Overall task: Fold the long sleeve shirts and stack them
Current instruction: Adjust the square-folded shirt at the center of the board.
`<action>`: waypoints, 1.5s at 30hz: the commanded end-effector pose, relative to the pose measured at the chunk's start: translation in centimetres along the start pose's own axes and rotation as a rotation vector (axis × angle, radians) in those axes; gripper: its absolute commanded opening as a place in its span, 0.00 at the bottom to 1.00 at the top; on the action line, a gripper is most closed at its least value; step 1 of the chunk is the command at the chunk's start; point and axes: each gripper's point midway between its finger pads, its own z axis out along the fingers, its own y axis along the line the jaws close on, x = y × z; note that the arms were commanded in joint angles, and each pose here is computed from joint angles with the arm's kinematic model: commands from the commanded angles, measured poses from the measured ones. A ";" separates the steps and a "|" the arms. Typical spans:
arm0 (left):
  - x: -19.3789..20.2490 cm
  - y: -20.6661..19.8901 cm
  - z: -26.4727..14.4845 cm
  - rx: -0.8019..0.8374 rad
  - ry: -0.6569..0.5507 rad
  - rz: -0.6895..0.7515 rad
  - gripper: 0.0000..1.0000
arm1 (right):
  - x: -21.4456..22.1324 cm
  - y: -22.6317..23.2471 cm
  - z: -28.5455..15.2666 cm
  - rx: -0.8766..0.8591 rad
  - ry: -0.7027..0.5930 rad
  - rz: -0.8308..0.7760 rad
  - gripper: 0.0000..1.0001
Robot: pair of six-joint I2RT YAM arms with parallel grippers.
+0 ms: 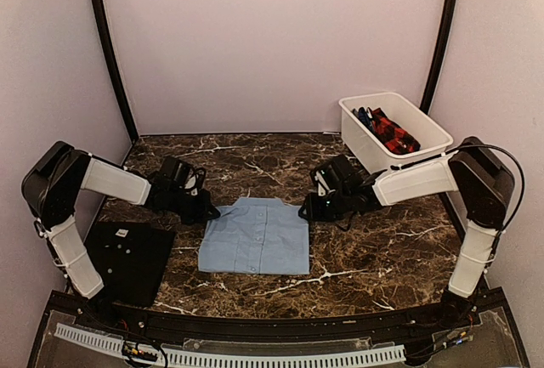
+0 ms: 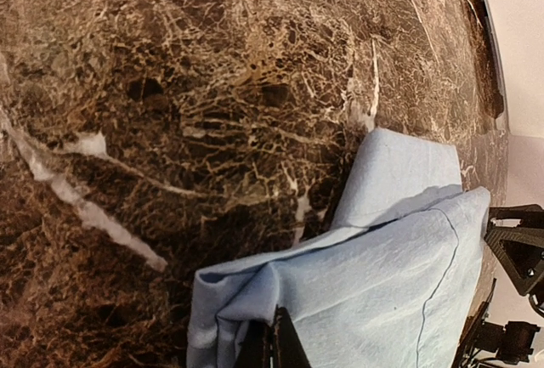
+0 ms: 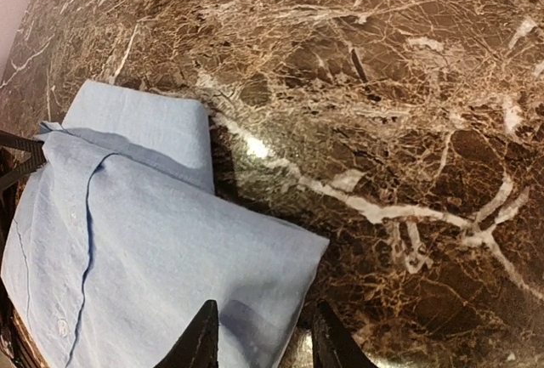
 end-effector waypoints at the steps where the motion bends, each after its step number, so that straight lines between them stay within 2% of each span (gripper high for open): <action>1: -0.2 -0.8 0.7 0.037 0.013 0.010 0.00 | -0.8 -0.4 1.1 -0.025 -0.029 0.012 0.34; 7: 1.8 -3.0 2.6 0.085 0.058 0.015 0.00 | -0.5 -1.8 0.3 0.016 -0.045 0.028 0.32; 13: 3.9 -7.0 3.9 0.156 0.100 0.017 0.00 | 0.4 -4.5 -2.9 0.113 -0.072 0.074 0.29; 21: 2.7 -10.0 2.3 0.187 0.070 0.047 0.00 | 1.5 -6.6 -5.9 0.143 -0.112 0.104 0.31; 32: 1.5 -10.6 1.0 0.153 0.037 0.091 0.01 | 1.6 -7.7 -5.0 0.150 -0.097 0.116 0.29; 36: 1.1 -10.4 0.5 0.128 0.026 0.118 0.11 | 1.7 -7.9 -4.8 0.156 -0.091 0.115 0.28; 41: 0.1 -9.3 -0.5 0.057 -0.006 0.163 0.33 | 1.8 -8.2 -4.6 0.162 -0.086 0.117 0.26; 45: -0.4 -8.6 -1.0 0.059 -0.008 0.186 0.37 | 1.9 -8.3 -4.5 0.162 -0.082 0.117 0.26</action>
